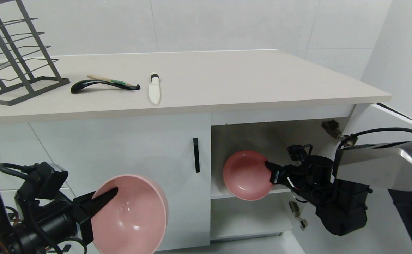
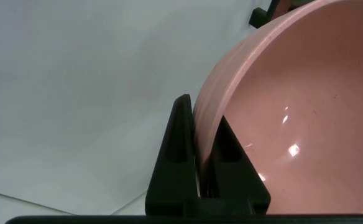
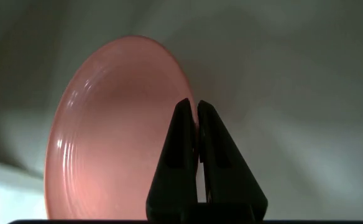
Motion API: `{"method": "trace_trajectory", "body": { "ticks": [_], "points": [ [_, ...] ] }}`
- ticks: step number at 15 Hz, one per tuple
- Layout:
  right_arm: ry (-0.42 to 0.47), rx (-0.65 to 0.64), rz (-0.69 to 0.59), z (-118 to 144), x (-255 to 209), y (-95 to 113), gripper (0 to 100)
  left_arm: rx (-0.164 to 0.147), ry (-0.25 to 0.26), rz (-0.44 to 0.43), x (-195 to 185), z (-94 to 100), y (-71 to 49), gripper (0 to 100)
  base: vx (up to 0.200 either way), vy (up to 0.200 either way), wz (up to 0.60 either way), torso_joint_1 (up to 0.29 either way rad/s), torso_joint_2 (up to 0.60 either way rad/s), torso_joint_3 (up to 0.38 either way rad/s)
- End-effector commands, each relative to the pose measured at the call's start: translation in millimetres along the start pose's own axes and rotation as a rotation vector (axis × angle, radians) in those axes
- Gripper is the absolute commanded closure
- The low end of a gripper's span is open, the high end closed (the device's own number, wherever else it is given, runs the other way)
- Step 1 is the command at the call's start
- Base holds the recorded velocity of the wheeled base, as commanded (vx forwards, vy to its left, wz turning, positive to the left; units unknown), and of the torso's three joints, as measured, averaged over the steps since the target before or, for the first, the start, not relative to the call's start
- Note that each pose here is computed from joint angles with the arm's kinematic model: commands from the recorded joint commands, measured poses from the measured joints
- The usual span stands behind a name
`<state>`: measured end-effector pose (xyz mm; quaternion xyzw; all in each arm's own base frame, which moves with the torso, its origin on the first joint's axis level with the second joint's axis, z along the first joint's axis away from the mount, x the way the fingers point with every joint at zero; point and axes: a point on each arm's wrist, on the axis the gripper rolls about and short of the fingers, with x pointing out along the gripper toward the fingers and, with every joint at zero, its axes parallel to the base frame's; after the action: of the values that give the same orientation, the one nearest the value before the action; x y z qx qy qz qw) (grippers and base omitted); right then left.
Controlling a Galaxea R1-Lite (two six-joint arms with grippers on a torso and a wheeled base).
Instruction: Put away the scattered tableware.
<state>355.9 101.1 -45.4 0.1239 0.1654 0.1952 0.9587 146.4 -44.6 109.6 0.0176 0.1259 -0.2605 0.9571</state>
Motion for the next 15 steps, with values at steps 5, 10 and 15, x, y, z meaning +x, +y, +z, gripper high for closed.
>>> {"method": "trace_trajectory", "body": {
  "ticks": [5,10,15],
  "points": [
    [-0.049,0.022,0.015,-16.3,37.8,-9.3,100,-0.007,0.004,-0.001,1.7,-0.7,0.3,100,0.0,0.0,0.0,0.0,0.0,0.0],
    [-0.096,0.049,0.033,-10.7,49.9,-11.1,100,-0.01,0.015,-0.002,5.0,-1.9,1.2,100,0.0,0.0,0.0,0.0,0.0,0.0],
    [-0.1,0.049,0.025,-14.2,53.8,-15.5,100,-0.01,0.015,-0.003,4.7,-2.1,0.8,100,0.0,0.0,0.0,0.0,0.0,0.0]
  ]
}}
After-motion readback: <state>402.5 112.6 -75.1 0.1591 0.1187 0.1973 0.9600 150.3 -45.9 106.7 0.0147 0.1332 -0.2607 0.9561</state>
